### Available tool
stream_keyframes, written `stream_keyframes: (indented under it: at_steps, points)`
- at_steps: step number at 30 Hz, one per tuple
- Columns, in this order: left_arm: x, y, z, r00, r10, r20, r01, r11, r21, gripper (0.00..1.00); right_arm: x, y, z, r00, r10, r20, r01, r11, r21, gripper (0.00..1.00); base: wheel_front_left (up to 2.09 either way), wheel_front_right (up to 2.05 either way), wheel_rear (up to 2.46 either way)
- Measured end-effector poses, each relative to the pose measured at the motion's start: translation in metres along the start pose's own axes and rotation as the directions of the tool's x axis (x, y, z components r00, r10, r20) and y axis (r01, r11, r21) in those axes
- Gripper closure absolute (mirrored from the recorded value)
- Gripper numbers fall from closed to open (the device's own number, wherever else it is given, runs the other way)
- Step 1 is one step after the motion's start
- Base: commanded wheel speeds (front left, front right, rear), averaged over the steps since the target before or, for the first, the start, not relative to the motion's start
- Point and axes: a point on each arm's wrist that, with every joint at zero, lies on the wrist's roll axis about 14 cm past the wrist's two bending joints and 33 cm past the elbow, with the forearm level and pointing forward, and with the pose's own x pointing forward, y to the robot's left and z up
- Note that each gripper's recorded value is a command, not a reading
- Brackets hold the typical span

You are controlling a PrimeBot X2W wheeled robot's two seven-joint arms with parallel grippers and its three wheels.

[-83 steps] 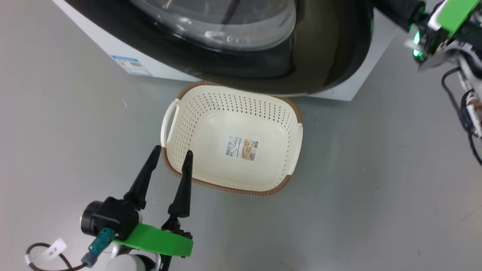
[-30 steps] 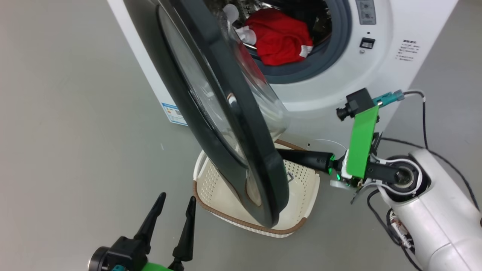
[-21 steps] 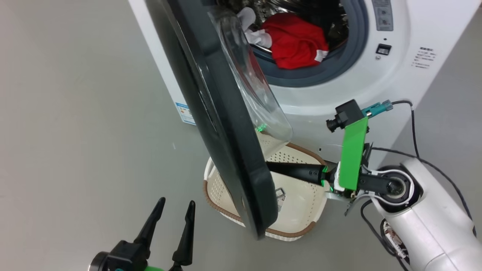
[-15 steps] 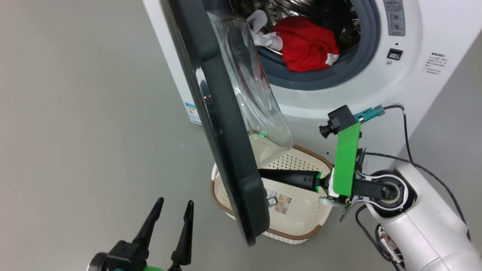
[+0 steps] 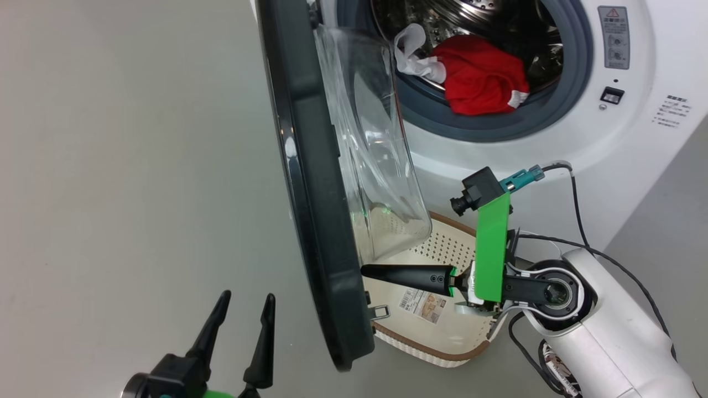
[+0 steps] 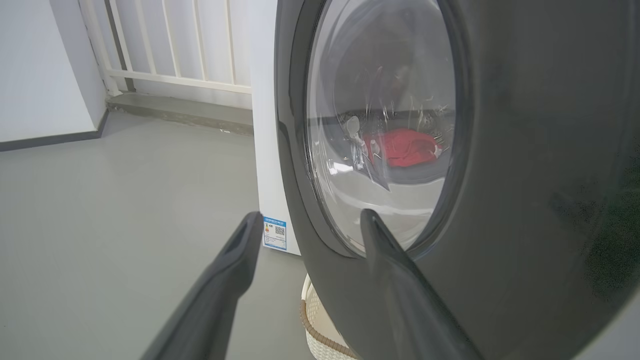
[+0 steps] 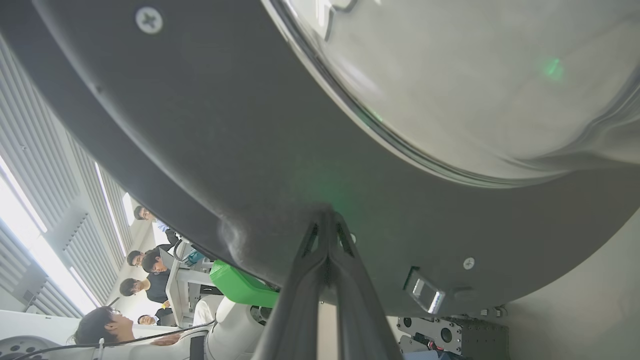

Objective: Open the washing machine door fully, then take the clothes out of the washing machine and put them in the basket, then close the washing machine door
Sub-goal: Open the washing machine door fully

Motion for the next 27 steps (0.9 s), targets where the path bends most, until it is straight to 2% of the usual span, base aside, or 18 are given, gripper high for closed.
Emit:
stream_keyframes:
  at_steps: [14, 27]
  points:
    - [-0.010, 0.018, 0.000, 0.998, 0.061, 0.000, -0.061, 0.998, 0.004, 0.00, 0.023, 0.007, -0.017, 0.997, 0.019, -0.074, -0.020, 1.000, -0.019, 1.00, 0.00, 0.00, 0.00]
    - [-0.011, 0.022, 0.004, 0.997, 0.073, 0.012, -0.073, 0.997, 0.002, 0.00, 0.031, 0.013, -0.028, 0.994, 0.029, -0.104, -0.032, 0.999, -0.021, 1.00, 0.00, 0.00, 0.00]
